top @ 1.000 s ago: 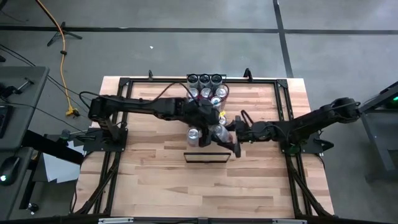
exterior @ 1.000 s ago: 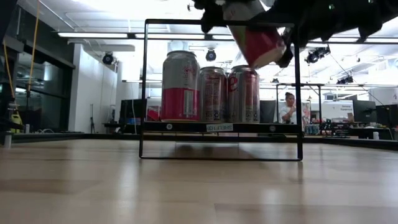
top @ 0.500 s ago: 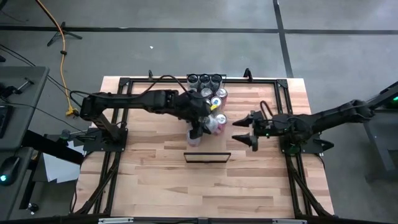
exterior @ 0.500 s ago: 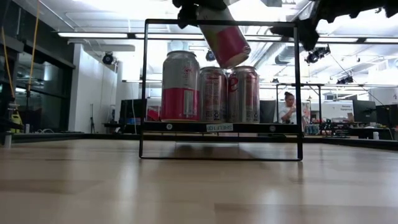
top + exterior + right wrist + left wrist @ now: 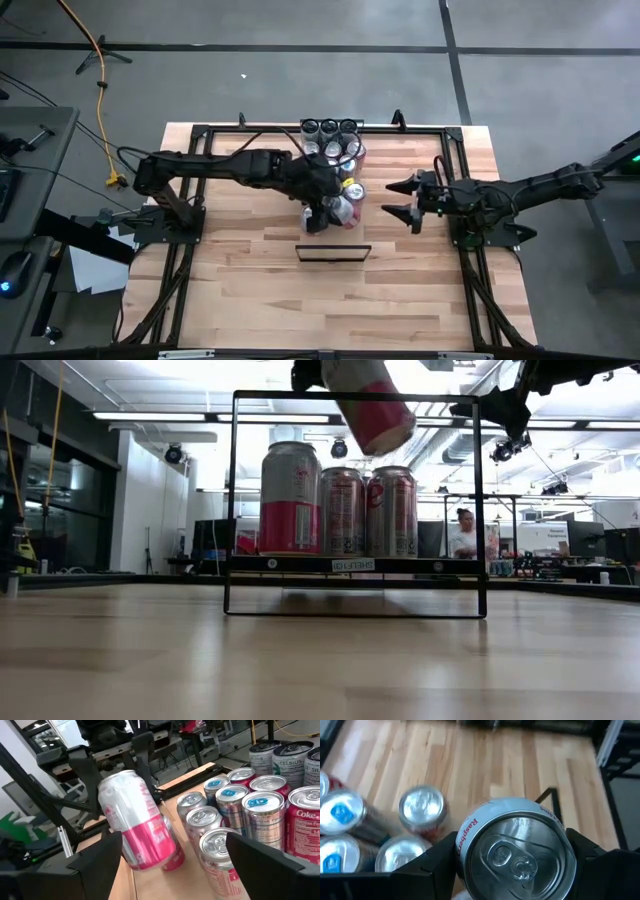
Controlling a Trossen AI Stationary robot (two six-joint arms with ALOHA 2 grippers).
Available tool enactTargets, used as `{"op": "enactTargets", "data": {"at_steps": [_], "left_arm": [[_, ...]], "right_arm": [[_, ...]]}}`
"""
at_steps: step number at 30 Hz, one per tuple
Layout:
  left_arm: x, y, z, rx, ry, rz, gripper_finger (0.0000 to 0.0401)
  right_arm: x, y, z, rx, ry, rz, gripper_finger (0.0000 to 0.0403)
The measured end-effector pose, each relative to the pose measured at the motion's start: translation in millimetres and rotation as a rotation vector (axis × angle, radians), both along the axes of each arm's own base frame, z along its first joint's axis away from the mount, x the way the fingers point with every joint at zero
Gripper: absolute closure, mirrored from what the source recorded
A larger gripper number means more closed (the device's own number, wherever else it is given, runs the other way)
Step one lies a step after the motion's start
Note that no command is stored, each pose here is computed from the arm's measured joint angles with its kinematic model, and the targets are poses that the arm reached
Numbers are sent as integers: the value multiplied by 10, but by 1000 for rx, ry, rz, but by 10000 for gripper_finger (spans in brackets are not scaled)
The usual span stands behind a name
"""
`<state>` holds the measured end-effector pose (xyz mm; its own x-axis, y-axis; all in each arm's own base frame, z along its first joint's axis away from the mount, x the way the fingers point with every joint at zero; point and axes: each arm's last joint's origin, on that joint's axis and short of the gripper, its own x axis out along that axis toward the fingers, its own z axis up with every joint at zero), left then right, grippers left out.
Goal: Place canned beverage on shelf
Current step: Put the pink-white soda can on the shelf aligned with the other pink-white soda can
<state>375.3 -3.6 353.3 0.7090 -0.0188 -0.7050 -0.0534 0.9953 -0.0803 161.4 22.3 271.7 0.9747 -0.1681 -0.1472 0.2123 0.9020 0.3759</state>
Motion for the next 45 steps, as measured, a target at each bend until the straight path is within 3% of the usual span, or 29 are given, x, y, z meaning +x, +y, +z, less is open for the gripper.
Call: {"op": "enactTargets", "data": {"at_steps": [8,18,32,45], "left_arm": [[228,12,4,11,165,-2,196],[498,6,-273,111,415,-65,196],[644,-28,-540,164,471,-159,195],[699,-85,-674,164,499,-173,161]], "right_arm": [[19,-7,-45,-13,35,-37,61],[22,-10,-74,-16,61,-55,61],[18,-20,-80,-23,67,-87,61],[14,-21,-96,-28,85,-87,61]]}}
